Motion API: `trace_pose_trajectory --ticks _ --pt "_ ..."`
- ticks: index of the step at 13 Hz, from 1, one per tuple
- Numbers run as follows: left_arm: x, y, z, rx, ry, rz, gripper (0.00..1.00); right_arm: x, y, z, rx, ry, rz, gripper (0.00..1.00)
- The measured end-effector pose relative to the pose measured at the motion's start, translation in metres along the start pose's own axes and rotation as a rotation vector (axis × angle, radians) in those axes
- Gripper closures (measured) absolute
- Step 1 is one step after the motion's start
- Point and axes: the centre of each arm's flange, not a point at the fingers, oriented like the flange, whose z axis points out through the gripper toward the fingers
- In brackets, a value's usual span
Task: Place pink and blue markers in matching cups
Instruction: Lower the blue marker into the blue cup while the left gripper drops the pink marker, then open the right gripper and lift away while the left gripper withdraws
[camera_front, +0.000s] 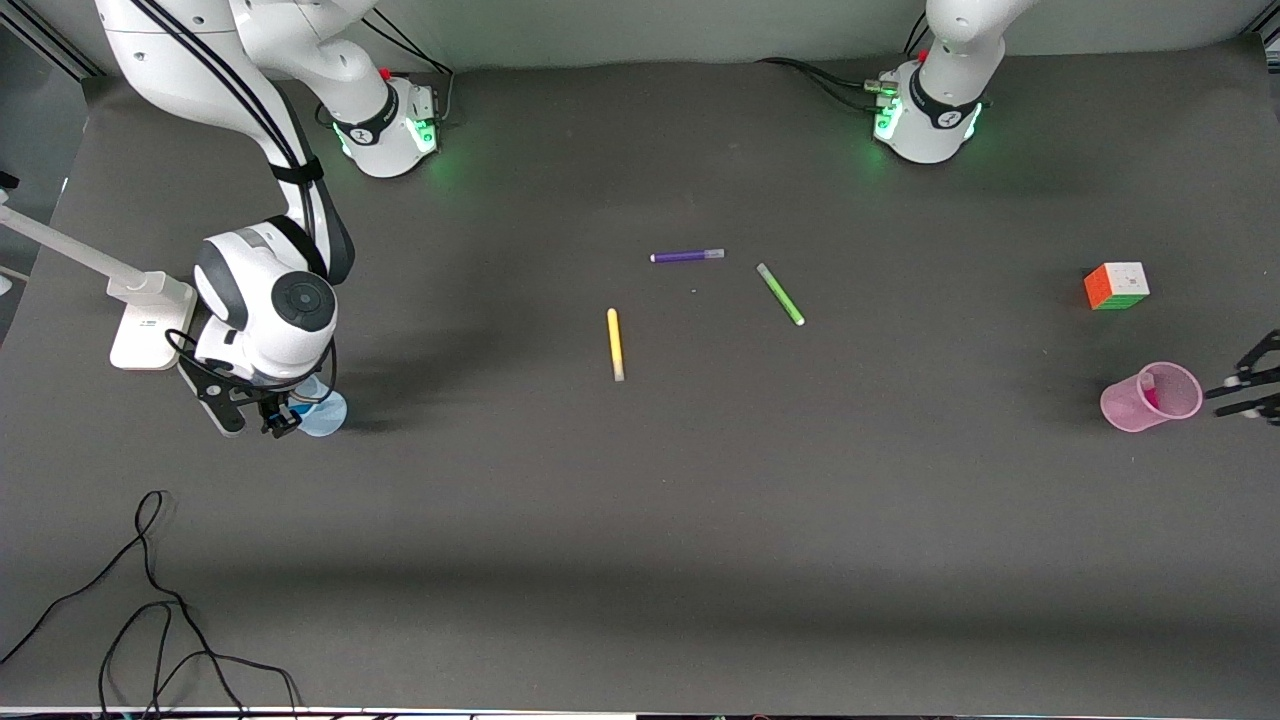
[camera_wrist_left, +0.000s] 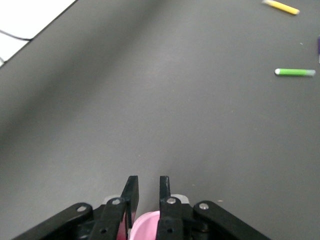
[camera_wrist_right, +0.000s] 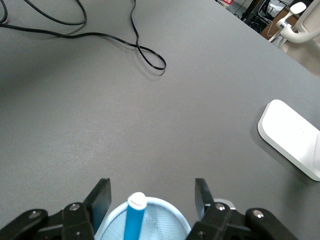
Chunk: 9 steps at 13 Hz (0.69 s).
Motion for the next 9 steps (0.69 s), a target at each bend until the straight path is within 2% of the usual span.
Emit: trace_pose_trajectory --ticks 2,3,5,9 --pt "0.092 0.047 -0.041 0.043 -0.153 -0.114 0.75 0.006 -0.003 -0.005 0.011 0.012 -0.008 0.06" --pt "0.131 0.072 -0.052 0.068 -0.209 -0.167 0.75 0.015 -0.006 -0.01 0.023 0.022 -0.028 0.0" --pt "0.197 0.113 -0.055 0.126 -0.292 -0.257 0.75 0.039 -0.006 -0.027 0.052 0.015 -0.059 0.0" --pt "0.296 0.175 -0.01 0.231 -0.417 -0.44 0.74 0.101 0.013 -0.072 0.071 -0.136 -0.12 0.0"
